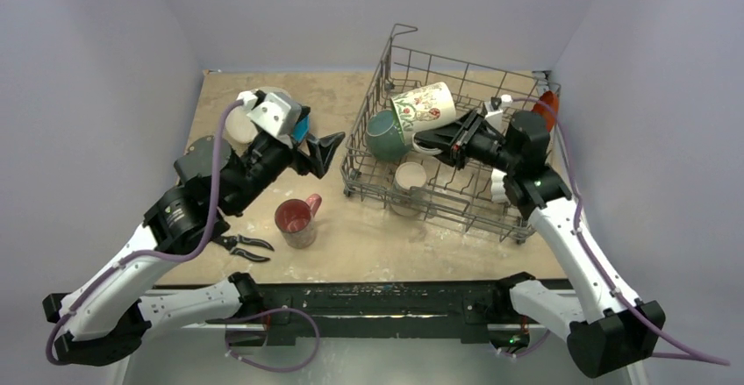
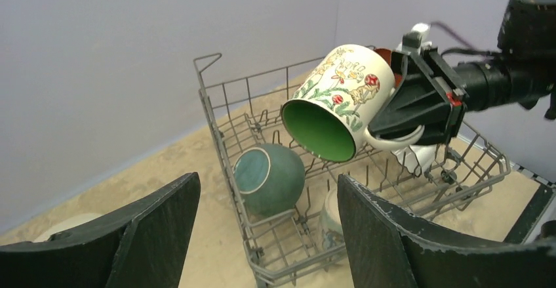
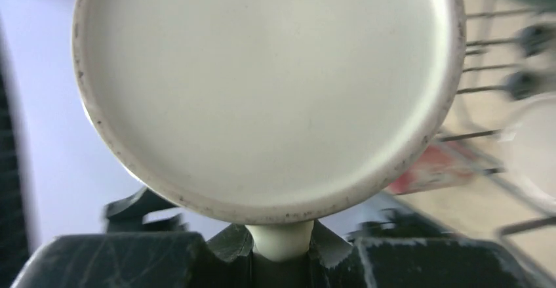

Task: Load the mixed dishes into the dish rack
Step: Turn the cup upside down in the dish rack.

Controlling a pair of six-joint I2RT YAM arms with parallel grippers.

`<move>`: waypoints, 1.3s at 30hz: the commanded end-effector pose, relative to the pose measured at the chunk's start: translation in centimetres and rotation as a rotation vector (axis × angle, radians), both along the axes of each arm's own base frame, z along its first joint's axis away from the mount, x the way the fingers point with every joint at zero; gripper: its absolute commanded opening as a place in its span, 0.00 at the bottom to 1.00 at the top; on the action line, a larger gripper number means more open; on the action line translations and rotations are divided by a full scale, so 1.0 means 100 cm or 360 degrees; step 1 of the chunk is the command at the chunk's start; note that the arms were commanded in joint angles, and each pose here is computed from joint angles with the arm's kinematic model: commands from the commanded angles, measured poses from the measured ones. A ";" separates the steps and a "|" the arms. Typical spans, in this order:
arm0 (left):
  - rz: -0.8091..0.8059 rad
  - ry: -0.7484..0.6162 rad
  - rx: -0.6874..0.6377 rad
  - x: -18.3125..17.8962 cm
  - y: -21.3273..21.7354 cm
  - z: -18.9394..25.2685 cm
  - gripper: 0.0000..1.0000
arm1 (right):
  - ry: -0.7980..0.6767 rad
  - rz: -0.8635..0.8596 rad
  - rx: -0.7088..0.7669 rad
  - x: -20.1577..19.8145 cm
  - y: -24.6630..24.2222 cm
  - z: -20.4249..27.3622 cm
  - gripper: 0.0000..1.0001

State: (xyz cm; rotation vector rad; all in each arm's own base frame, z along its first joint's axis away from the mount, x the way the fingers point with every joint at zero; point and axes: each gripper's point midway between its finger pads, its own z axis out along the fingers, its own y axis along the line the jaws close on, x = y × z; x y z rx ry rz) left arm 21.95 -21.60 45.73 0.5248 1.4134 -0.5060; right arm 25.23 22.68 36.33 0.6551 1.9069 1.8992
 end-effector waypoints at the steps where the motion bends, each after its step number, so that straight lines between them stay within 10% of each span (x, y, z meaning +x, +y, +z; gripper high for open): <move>1: 0.0084 0.0150 -0.0057 -0.011 0.024 -0.010 0.76 | -0.0688 -0.0094 -0.0955 0.001 -0.037 0.007 0.00; 8: 0.0043 0.0197 0.0010 -0.014 0.021 -0.021 0.75 | -0.0777 -0.0018 -0.1837 -0.001 -0.100 -0.038 0.00; 18: 0.0240 0.0070 0.0308 0.005 0.040 -0.038 0.76 | -0.0976 0.0185 -0.2124 -0.012 -0.118 -0.059 0.00; 39: 0.0253 0.0284 0.0182 -0.001 0.047 -0.048 0.91 | -0.0632 0.0607 -0.2392 0.004 -0.135 -0.139 0.00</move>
